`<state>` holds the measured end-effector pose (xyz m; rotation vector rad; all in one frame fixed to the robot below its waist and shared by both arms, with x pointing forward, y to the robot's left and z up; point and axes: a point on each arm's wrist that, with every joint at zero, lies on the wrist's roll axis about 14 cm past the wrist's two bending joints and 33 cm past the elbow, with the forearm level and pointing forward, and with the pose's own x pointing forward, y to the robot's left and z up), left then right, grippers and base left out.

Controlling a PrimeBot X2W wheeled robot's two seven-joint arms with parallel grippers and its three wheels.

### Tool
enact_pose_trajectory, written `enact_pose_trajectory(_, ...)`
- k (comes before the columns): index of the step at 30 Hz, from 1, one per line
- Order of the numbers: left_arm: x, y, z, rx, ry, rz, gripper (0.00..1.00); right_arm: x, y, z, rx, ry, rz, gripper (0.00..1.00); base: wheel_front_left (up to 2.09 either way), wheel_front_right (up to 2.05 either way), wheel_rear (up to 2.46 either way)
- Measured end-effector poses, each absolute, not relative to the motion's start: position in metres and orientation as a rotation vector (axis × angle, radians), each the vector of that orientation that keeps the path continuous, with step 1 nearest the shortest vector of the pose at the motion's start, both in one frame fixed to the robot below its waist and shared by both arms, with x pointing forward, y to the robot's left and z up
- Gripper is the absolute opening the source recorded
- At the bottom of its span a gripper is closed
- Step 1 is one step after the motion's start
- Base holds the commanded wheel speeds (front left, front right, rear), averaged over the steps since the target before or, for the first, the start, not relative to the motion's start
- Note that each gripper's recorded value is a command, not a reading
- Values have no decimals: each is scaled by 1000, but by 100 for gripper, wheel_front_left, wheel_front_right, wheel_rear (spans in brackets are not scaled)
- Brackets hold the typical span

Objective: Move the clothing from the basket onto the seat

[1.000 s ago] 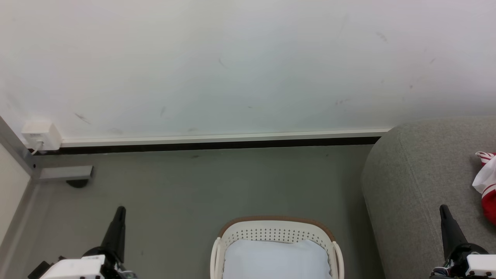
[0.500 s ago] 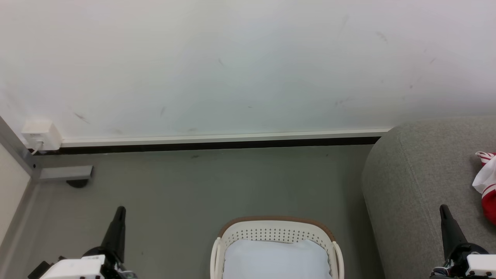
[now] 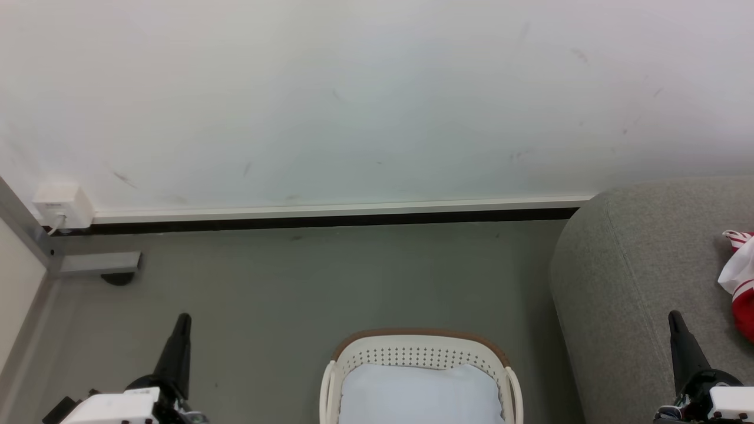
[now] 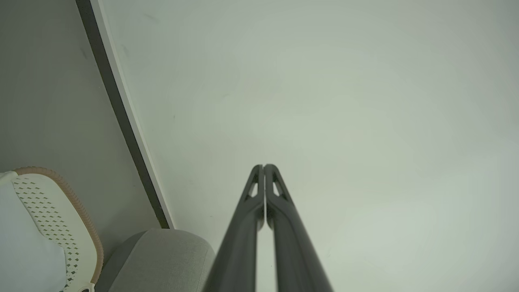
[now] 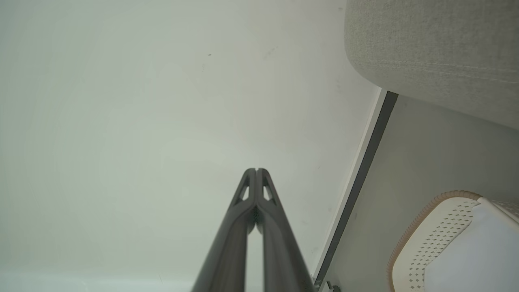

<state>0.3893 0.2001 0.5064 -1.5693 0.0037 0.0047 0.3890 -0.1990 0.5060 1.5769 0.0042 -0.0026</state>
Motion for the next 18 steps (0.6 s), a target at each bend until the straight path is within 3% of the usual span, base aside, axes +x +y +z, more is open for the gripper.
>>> enact_pose_trajectory(18, 389, 200, 507, -1569, 3, 5, 0, 389, -199, 506, 1577, 4, -3, 0, 0, 0, 0)
